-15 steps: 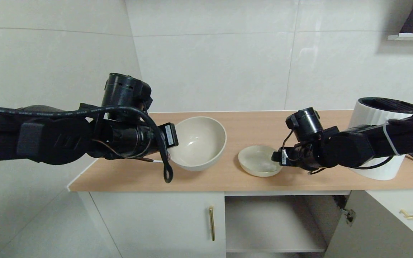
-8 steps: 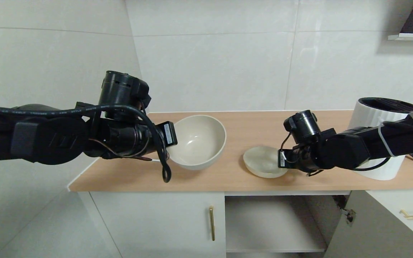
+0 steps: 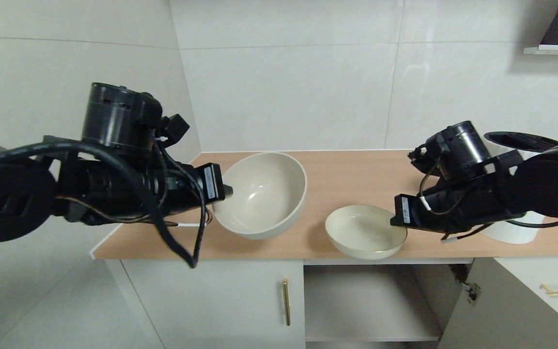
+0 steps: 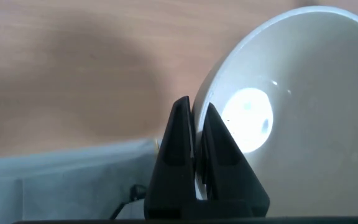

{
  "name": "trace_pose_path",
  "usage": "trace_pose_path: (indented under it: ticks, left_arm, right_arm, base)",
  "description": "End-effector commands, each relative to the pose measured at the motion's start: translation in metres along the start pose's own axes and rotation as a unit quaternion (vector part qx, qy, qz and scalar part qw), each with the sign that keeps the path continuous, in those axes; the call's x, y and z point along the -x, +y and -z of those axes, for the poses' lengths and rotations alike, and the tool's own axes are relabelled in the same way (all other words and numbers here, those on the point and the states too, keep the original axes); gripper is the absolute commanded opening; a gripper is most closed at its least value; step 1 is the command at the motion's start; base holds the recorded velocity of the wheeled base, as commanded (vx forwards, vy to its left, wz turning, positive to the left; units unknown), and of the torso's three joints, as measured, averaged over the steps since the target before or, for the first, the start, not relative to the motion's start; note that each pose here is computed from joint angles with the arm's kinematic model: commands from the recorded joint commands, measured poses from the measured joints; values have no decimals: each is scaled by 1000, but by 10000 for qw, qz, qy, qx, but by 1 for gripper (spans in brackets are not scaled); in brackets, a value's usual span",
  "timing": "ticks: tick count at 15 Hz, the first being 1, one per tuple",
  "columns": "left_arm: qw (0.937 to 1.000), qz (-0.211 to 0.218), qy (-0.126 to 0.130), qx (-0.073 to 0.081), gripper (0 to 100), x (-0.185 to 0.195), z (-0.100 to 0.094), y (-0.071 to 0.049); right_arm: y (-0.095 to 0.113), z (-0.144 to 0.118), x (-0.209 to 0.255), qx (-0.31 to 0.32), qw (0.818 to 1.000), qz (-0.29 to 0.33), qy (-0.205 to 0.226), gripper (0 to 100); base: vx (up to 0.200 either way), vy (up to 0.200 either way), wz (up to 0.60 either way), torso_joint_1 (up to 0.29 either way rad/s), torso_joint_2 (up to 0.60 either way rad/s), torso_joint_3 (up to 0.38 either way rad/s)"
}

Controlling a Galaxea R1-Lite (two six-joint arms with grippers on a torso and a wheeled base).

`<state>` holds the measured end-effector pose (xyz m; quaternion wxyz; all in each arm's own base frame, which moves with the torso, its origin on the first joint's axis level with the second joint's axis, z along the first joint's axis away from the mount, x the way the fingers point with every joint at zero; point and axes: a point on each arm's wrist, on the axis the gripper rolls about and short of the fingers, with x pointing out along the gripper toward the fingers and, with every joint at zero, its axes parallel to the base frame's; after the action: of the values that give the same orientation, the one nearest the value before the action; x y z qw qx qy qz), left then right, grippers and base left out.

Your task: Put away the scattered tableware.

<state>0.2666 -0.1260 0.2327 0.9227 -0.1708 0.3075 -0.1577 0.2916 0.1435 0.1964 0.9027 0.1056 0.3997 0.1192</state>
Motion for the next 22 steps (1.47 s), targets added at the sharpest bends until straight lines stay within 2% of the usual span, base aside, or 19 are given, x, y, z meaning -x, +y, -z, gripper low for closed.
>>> trace_pose_path:
  ticks: [1,3,8,10,19,22]
  left_arm:
    - [9997,185,-94,-130,0,31,7,2]
    - [9998,146,-36,-100,0,44,20,8]
    - [9999,90,100,-82,0,50,34,13]
    - [9998,89,134,-69,0,48,34,13]
    - [9993,147,296,-172,0,45,42,10]
    - [9975,172,611,-319,0,35,53,8]
  right_arm:
    - [-2,5,44,-1,9992,-287,-268,0]
    - [-9,20,57,-15,9994,-283,-202,0]
    - [-23,51,66,17,9997,-234,87,0]
    - [-24,52,63,14,9997,-230,-42,0]
    - [-29,57,59,179,9997,-153,21,0]
    - [-31,62,53,448,9988,-112,141,0]
  base:
    - [0,0,0,0,0,0]
    - [0,0,0,0,0,0]
    - [-40,0,0,0,0,0]
    - [-200,0,0,7,-2,2]
    - [0,0,0,0,0,0]
    - [0,0,0,0,0,0]
